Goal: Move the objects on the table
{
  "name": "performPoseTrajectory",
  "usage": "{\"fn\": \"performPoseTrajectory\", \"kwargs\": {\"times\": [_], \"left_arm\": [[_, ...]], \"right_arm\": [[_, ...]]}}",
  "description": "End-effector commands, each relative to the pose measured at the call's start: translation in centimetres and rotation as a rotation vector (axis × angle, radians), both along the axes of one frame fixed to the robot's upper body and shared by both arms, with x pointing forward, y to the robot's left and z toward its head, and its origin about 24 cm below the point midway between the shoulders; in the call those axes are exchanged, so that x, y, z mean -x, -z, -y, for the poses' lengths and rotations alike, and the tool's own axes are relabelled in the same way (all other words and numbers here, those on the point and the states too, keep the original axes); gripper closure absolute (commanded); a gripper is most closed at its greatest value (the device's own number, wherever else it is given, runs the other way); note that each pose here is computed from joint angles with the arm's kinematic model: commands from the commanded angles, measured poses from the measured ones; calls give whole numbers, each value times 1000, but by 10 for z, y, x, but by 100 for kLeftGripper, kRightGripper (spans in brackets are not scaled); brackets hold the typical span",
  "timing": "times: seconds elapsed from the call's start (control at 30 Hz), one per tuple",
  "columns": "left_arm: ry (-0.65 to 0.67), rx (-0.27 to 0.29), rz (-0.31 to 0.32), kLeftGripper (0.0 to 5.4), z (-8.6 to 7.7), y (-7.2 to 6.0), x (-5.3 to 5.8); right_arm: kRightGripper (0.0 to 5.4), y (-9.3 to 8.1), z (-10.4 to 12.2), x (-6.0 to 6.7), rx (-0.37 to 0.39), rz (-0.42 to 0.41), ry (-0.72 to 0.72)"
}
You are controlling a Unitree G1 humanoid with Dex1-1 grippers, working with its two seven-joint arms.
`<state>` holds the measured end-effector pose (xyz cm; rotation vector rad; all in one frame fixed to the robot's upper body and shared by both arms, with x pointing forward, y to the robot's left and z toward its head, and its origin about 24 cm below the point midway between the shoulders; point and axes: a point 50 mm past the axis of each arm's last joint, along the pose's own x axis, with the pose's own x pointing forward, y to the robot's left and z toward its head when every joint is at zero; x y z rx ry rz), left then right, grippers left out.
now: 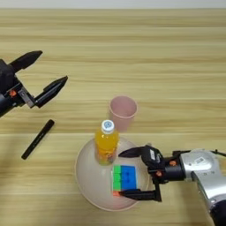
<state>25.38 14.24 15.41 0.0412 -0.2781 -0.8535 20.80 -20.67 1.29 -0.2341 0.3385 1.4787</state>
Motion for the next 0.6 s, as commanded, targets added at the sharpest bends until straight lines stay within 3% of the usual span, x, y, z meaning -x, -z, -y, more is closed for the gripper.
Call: {"fn": "performPoseTrajectory", "kwargs": {"times": [0.03, 0.6], "left_arm": [[-5, -8, 8, 0, -1, 0, -2], [-69, -11, -43, 0, -13, 15, -16]], "right_arm": [[1, -8, 9, 1, -2, 18, 23], [1, -42, 21, -9, -125, 87, 114]]}}
